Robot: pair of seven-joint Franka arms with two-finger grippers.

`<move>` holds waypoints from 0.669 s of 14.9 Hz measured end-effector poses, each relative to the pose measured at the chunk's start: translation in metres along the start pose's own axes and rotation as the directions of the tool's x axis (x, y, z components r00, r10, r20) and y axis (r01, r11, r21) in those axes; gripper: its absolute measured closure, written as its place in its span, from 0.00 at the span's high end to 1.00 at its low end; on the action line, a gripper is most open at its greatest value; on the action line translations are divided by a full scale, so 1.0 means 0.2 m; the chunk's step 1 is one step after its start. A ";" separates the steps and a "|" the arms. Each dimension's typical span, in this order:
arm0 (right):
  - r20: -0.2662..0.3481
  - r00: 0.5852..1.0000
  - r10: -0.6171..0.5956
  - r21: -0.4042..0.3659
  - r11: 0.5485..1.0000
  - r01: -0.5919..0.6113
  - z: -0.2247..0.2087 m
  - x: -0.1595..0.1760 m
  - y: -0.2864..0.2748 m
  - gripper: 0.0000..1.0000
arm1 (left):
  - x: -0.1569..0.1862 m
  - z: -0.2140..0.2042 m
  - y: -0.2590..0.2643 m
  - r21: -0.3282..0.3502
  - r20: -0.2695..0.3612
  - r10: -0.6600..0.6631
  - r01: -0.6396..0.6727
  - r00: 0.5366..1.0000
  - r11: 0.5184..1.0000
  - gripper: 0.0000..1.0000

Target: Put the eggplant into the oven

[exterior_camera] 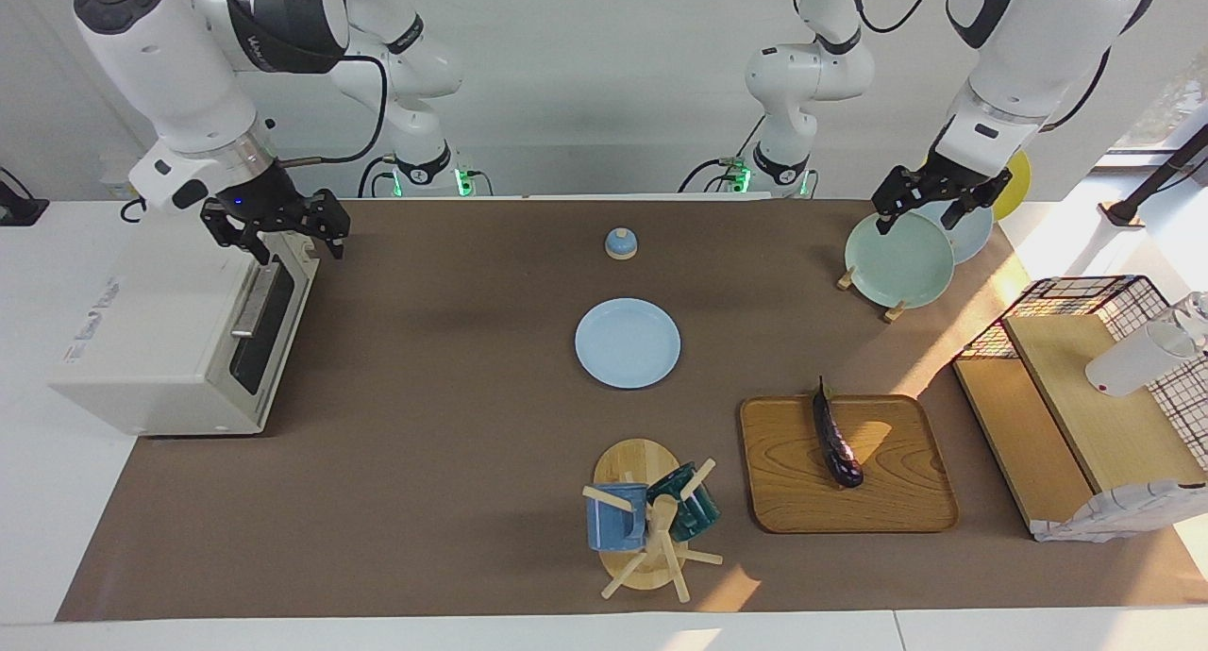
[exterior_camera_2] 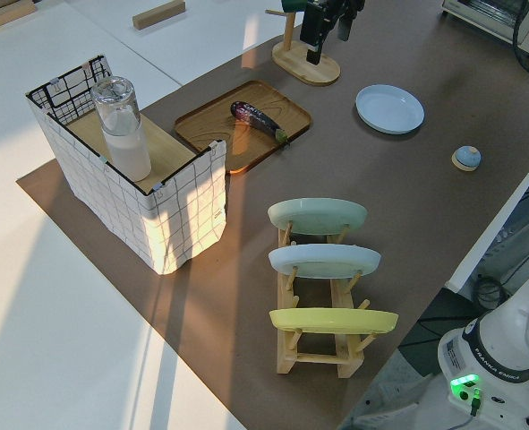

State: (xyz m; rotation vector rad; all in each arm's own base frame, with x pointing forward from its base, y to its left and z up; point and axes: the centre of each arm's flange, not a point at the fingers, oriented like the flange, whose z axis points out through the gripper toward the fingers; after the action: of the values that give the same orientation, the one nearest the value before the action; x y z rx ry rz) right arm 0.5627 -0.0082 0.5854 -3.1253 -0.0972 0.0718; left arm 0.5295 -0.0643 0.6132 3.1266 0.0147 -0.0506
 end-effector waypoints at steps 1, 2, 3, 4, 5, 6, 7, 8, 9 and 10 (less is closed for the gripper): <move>0.000 1.000 0.000 0.000 1.000 0.000 0.00 0.00 0.00 1.00 | 0.00 0.00 0.00 0.000 0.000 0.000 0.000 1.000 1.000 1.00; 0.000 1.000 0.000 0.000 1.000 0.000 0.00 0.00 0.00 1.00 | 0.00 0.00 0.00 0.000 0.000 0.000 0.000 1.000 1.000 1.00; 0.000 1.000 0.000 0.000 1.000 0.000 0.00 0.00 0.00 1.00 | 0.00 0.00 0.00 0.000 0.000 0.000 0.000 1.000 1.000 1.00; 0.000 1.000 0.000 0.000 1.000 0.000 0.00 0.00 0.00 1.00 | 0.00 0.00 0.00 0.000 0.000 0.000 0.000 1.000 1.000 1.00; 0.000 1.000 0.001 0.000 1.000 -0.001 0.00 0.00 0.00 1.00 | 0.00 0.00 0.00 0.000 0.000 0.000 0.000 1.000 1.000 1.00; 0.000 1.000 0.003 0.000 1.000 -0.003 0.00 0.00 0.01 1.00 | 0.00 0.00 0.00 0.000 0.000 0.000 0.000 1.000 1.000 1.00; 0.003 1.000 0.005 0.000 1.000 -0.005 0.00 0.00 0.01 1.00 | 0.00 0.00 0.00 0.000 0.000 0.000 0.000 1.000 1.000 1.00; 0.006 1.000 0.007 0.001 1.000 -0.007 0.01 0.00 0.02 1.00 | 0.00 0.00 0.00 0.000 0.000 0.001 -0.001 1.000 1.000 1.00; 0.009 1.000 0.010 0.001 1.000 -0.010 0.02 -0.01 0.03 1.00 | 0.00 0.00 0.00 0.000 0.000 0.001 -0.001 1.000 1.000 1.00; 0.011 1.000 0.013 0.002 1.000 -0.013 0.02 -0.01 0.05 0.93 | 0.00 0.00 0.00 0.000 0.000 0.001 -0.001 1.000 1.000 1.00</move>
State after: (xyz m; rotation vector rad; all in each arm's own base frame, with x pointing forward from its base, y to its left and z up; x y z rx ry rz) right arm 0.5613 -0.0173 0.5808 -3.1243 -0.0775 0.0894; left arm 0.5295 -0.0647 0.6131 3.1266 0.0135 -0.0503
